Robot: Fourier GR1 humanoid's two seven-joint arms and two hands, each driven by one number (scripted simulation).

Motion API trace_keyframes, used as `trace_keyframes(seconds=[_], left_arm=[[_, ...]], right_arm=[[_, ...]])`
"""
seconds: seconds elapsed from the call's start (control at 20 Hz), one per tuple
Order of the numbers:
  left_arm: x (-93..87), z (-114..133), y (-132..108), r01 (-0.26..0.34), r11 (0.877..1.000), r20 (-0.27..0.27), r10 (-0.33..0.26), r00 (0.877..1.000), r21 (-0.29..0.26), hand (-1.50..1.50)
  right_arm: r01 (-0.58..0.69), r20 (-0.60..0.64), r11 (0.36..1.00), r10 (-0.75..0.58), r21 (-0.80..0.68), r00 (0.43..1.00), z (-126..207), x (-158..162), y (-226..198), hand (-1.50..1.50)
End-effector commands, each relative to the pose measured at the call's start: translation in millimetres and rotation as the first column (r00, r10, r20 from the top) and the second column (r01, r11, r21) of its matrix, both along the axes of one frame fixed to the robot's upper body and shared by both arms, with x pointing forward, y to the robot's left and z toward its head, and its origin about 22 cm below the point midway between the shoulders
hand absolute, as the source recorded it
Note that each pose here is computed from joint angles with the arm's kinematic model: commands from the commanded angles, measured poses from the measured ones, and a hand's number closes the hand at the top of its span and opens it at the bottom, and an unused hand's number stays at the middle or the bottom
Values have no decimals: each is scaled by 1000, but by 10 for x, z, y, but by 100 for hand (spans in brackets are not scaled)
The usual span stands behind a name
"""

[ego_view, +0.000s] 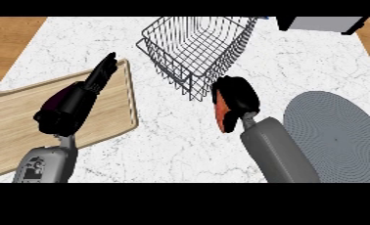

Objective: Pick the sweet potato from the placemat and place it in the basket

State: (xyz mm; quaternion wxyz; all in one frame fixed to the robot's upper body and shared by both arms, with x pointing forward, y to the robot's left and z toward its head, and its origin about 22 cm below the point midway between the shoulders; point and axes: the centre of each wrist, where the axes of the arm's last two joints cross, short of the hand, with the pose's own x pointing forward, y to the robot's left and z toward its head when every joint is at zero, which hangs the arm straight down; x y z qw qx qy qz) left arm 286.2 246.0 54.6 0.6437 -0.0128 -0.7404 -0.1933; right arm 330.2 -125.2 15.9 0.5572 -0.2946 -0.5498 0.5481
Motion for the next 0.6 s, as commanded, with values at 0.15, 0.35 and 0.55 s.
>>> trace_keyframes(seconds=[0.15,0.35,0.55], left_arm=[[75,84,-73,37,999,20,-37,999,-7,0],[96,8,-74,9,1000,2,-9,1000,-6,0],[50,-46,-19,-6,1000,-28,6,1000,10,0]], right_arm=[[53,111,914,-106,403,988,427,-379,635,150],[-7,235,819,-156,573,959,947,-629,960,150],[26,215,762,-215,647,953,1141,-1022,1241,150]])
